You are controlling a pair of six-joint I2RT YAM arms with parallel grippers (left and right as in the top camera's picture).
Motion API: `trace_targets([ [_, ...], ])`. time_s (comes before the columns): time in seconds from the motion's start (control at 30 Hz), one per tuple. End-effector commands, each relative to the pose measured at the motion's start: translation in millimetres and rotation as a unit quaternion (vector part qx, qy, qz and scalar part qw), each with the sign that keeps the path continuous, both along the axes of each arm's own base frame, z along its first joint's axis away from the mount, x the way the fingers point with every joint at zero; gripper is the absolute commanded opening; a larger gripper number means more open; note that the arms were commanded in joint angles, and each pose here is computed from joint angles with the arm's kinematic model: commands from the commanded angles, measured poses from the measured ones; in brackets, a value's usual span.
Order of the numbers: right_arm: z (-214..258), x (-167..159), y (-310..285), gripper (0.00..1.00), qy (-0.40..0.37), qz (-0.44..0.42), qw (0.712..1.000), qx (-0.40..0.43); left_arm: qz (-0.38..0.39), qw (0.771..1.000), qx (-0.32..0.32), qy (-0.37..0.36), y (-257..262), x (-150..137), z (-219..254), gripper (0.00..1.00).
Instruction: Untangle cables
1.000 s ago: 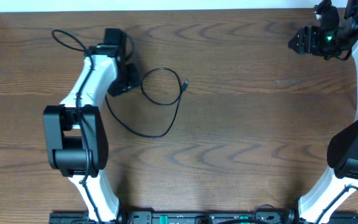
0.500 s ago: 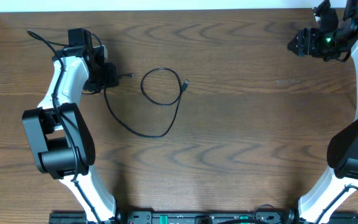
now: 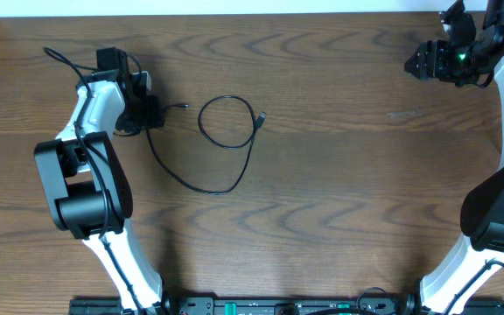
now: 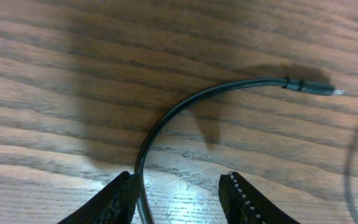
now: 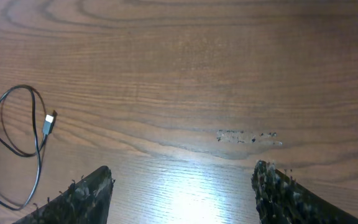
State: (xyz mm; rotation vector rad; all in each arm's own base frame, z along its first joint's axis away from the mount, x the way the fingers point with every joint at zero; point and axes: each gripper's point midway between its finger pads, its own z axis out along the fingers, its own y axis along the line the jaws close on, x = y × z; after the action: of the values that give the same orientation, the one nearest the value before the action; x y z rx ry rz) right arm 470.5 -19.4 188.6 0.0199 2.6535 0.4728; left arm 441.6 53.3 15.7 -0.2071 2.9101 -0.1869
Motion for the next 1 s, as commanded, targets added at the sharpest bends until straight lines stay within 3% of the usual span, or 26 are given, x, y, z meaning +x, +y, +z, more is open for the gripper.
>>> trace_targets([
  [0.0,0,-2,0,0.69,0.001,0.001,1.0,-0.001,-0.005,1.0,0.007,0.006,2,0,-6,0.42],
  [0.57,0,-2,0,0.7,0.001,0.001,1.0,-0.001,0.011,0.999,0.023,0.042,7,-7,-36,0.37],
  [0.97,0,-4,0,0.71,0.005,0.001,1.0,0.0,0.073,0.994,0.076,-0.012,29,1,28,0.47],
])
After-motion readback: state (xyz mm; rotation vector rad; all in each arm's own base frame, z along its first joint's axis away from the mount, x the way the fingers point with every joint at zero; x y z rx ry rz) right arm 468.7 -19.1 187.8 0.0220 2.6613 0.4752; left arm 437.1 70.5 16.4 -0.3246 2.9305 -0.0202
